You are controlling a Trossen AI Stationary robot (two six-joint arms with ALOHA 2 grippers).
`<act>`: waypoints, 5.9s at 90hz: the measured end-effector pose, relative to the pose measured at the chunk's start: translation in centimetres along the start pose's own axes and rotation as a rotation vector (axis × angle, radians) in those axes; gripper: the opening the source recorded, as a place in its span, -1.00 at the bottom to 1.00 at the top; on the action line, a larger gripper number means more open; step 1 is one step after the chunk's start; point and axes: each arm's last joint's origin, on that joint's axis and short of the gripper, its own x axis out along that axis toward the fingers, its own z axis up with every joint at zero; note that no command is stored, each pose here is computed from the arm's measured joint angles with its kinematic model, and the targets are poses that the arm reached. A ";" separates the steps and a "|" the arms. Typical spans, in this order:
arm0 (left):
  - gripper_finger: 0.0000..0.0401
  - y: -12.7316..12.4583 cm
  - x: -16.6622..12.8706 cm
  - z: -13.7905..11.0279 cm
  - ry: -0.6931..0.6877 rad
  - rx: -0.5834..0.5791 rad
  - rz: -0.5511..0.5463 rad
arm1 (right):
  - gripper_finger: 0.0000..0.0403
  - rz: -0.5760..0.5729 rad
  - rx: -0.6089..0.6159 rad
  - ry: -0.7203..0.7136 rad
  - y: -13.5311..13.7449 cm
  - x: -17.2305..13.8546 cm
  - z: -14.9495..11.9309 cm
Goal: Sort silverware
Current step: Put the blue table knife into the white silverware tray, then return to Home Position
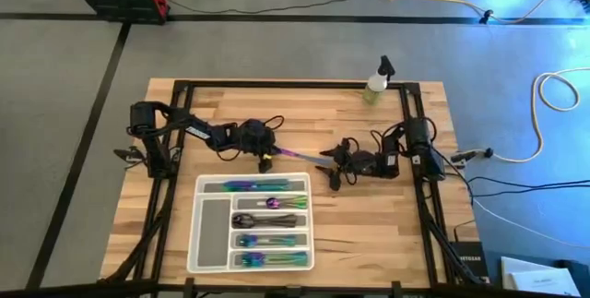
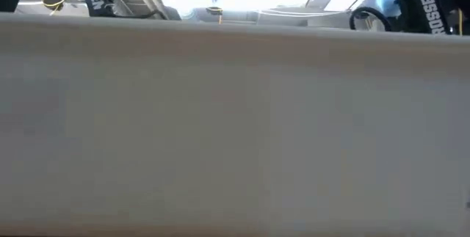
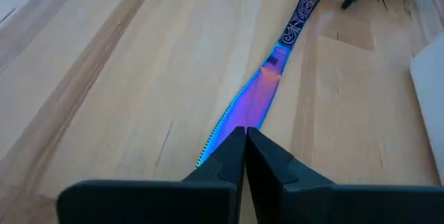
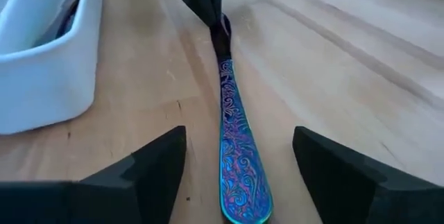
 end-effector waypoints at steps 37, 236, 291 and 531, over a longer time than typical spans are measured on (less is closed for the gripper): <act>-1.00 0.0 0.0 0.0 -0.003 -0.008 -0.002 | -0.20 -0.021 -0.048 0.002 0.6 -0.2 -0.2; -1.00 -10.2 -22.1 6.9 -0.724 0.261 -0.202 | -0.71 0.267 -0.074 -0.076 9.0 5.2 11.4; -1.00 -12.9 -23.5 4.5 -0.664 0.356 -0.214 | -0.71 0.264 -0.213 0.076 12.8 10.5 12.6; -1.00 -4.5 -20.2 -7.5 -0.818 0.276 -0.146 | -0.32 0.328 -0.072 -0.431 -2.0 -17.3 7.2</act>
